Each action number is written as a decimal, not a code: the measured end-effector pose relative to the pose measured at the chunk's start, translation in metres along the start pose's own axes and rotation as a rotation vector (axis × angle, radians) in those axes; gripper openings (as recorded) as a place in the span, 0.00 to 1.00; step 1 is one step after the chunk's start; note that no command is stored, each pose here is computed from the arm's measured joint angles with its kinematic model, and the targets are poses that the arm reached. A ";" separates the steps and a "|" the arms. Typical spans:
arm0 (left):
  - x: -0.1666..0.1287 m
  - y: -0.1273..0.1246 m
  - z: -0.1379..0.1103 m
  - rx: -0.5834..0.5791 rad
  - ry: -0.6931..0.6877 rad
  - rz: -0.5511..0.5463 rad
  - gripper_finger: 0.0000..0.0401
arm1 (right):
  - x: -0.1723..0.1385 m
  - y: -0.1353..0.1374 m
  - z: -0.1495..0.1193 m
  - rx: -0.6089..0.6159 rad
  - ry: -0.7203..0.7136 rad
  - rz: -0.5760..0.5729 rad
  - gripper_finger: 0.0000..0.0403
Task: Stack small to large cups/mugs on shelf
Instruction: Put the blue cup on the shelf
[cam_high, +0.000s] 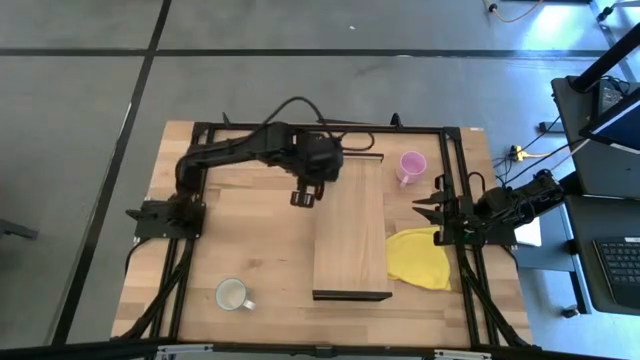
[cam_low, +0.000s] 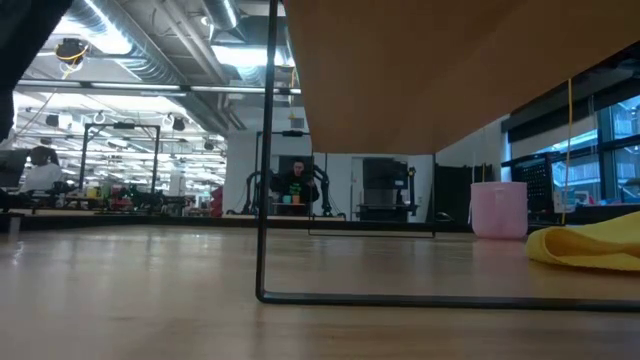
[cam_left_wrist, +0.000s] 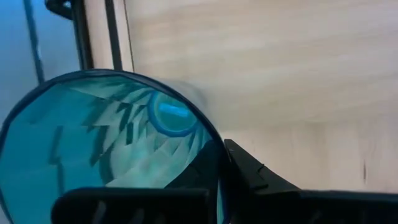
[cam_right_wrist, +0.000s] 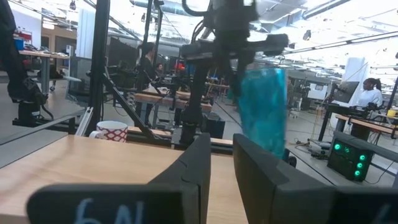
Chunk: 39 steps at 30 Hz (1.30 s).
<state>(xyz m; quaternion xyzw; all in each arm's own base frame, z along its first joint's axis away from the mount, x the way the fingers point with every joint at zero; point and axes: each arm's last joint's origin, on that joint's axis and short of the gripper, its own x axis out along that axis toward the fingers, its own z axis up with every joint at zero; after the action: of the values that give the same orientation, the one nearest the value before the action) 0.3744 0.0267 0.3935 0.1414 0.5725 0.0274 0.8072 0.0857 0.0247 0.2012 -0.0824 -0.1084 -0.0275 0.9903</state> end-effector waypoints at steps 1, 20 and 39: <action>-0.001 0.000 0.000 -0.005 -0.004 -0.005 0.01 | 0.000 0.000 0.000 0.000 0.000 -0.001 0.18; -0.015 0.003 0.016 -0.017 -0.257 -0.038 0.01 | 0.000 0.000 0.000 0.000 0.001 -0.005 0.18; -0.010 0.017 0.019 -0.035 -0.301 -0.010 0.01 | -0.012 -0.024 0.057 0.138 -0.454 -0.239 0.18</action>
<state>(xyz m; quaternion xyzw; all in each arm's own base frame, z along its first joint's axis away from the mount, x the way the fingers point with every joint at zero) 0.3912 0.0375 0.4132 0.1269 0.4450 0.0120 0.8864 0.0597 0.0108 0.2576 -0.0055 -0.3384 -0.1178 0.9336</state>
